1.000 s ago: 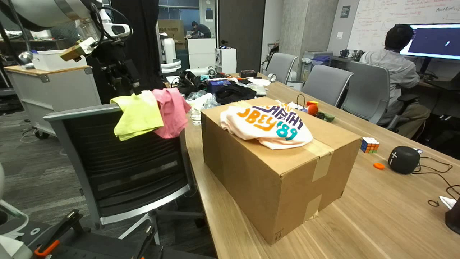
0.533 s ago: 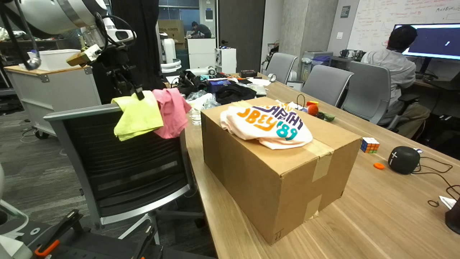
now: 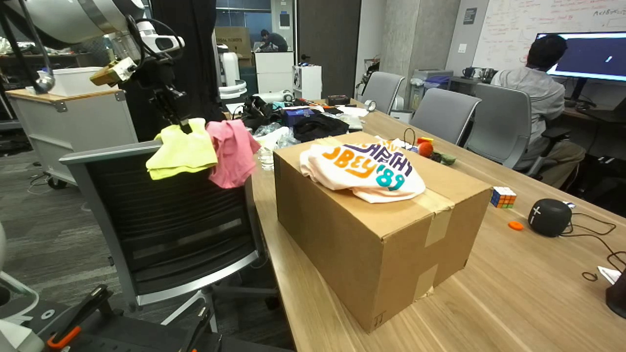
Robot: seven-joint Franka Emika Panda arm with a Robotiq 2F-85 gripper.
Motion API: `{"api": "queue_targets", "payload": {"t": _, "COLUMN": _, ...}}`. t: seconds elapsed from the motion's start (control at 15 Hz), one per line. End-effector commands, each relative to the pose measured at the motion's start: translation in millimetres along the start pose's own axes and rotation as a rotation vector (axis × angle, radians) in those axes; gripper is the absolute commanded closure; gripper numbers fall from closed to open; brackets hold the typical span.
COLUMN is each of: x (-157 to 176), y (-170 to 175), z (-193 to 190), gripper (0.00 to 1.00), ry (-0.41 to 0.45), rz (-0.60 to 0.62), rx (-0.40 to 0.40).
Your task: Put the peach shirt, the green towel and the pink shirt on the top of the box respectively
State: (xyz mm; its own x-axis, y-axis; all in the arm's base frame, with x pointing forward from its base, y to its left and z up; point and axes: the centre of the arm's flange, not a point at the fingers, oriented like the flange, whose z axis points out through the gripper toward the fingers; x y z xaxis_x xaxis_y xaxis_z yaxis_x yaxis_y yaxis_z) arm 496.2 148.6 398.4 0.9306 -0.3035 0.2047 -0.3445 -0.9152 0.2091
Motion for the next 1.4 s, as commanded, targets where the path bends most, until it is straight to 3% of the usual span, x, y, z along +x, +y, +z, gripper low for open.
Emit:
{"api": "queue_targets", "payload": {"t": 0.0, "x": 3, "y": 1, "z": -25, "gripper": 1.0, "ry": 0.062, "rz": 0.022, "rx": 0.017}}
{"api": "queue_targets", "payload": {"t": 0.13, "x": 7, "y": 2, "z": -51, "gripper": 0.96, "ry": 0.086, "rz": 0.035, "rx": 0.048}}
{"api": "queue_targets", "payload": {"t": 0.67, "x": 40, "y": 1, "z": -172, "gripper": 0.97, "ry": 0.193, "rz": 0.091, "rx": 0.163}}
{"api": "queue_targets", "payload": {"t": 0.93, "x": 64, "y": 18, "z": -177, "gripper": 0.97, "ry": 0.19, "rz": 0.154, "rx": 0.108}}
{"api": "queue_targets", "payload": {"t": 1.33, "x": 115, "y": 87, "z": -154, "gripper": 0.97, "ry": 0.121, "rz": 0.351, "rx": 0.026}}
